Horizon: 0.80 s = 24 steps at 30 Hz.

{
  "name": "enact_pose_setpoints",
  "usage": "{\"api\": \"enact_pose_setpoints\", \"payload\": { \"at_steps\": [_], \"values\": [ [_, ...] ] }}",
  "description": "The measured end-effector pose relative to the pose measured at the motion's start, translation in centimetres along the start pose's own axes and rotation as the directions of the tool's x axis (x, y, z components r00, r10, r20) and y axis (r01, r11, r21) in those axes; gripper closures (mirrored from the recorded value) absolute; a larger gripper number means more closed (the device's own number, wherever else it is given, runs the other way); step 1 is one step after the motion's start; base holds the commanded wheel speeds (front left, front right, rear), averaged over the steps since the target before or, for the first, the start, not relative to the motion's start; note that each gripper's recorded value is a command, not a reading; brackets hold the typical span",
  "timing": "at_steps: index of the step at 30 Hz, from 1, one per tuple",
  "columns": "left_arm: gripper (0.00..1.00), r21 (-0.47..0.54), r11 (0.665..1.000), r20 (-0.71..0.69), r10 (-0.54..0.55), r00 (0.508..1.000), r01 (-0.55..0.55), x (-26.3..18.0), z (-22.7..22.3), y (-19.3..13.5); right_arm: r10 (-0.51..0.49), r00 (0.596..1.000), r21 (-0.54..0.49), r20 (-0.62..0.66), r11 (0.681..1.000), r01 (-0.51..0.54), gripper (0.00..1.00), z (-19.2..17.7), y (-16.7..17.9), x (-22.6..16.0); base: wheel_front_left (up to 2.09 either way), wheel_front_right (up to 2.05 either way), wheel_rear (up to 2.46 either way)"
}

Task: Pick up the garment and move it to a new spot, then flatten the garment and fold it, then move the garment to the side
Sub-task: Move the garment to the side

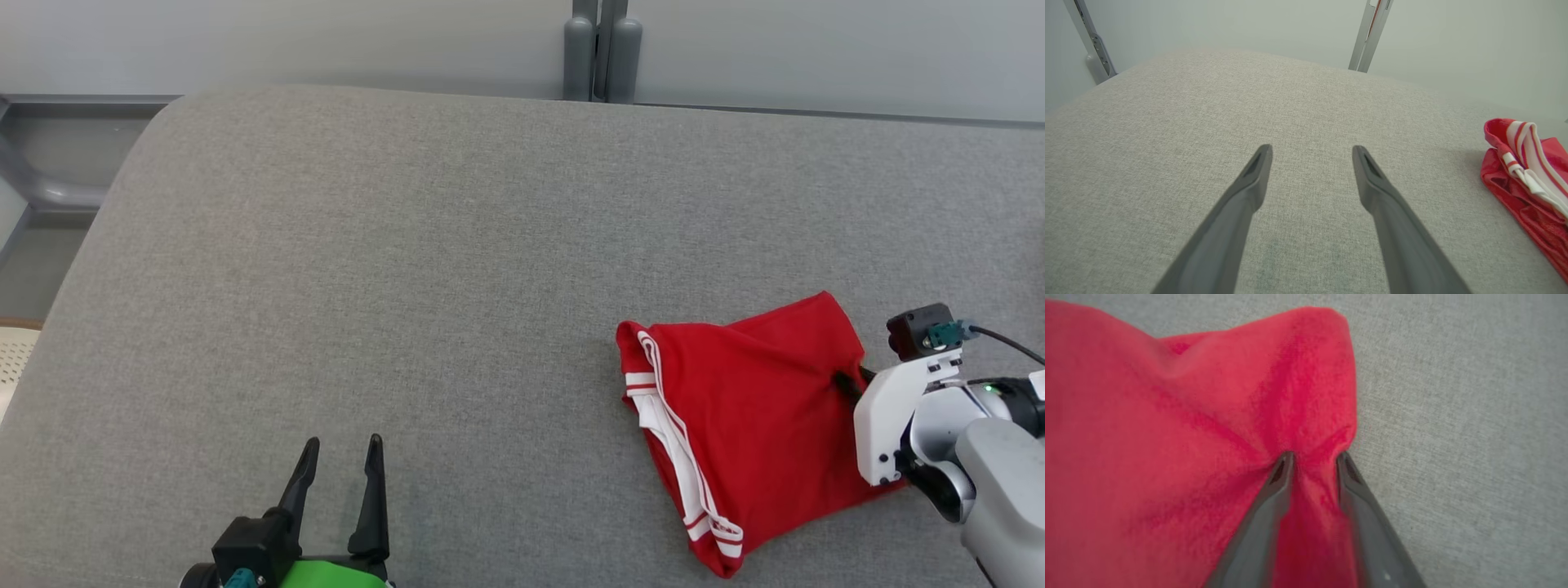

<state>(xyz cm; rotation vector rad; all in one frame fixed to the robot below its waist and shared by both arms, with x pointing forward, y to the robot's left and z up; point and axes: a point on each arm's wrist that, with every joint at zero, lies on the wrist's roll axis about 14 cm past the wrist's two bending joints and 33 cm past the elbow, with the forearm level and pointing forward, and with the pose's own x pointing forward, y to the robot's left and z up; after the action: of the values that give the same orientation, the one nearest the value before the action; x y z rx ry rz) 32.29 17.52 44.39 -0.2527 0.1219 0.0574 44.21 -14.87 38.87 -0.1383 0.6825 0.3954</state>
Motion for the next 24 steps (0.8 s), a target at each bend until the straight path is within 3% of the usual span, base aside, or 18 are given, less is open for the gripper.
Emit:
{"api": "enact_pose_setpoints", "payload": {
  "at_steps": [9,15,24],
  "values": [
    [0.00,0.010,0.996,-0.013,-0.086,0.996,0.086,1.9,-0.3,-2.3,-0.164,0.954,-0.006,0.252,0.985,0.171,1.00,8.2,-6.6,-2.4,0.00,0.00,0.00],
    [0.00,0.030,0.971,-0.013,-0.238,0.971,0.238,4.9,-0.4,-6.8,-0.376,0.863,0.035,0.337,0.921,0.387,1.00,11.2,-15.7,-8.4,0.00,0.00,0.00],
    [0.00,0.003,0.943,-0.104,-0.331,0.938,0.333,6.5,-3.7,-9.9,-0.527,0.769,0.078,0.363,0.839,0.538,1.00,11.6,-22.2,-12.1,0.00,0.00,0.00]
  ]
}}
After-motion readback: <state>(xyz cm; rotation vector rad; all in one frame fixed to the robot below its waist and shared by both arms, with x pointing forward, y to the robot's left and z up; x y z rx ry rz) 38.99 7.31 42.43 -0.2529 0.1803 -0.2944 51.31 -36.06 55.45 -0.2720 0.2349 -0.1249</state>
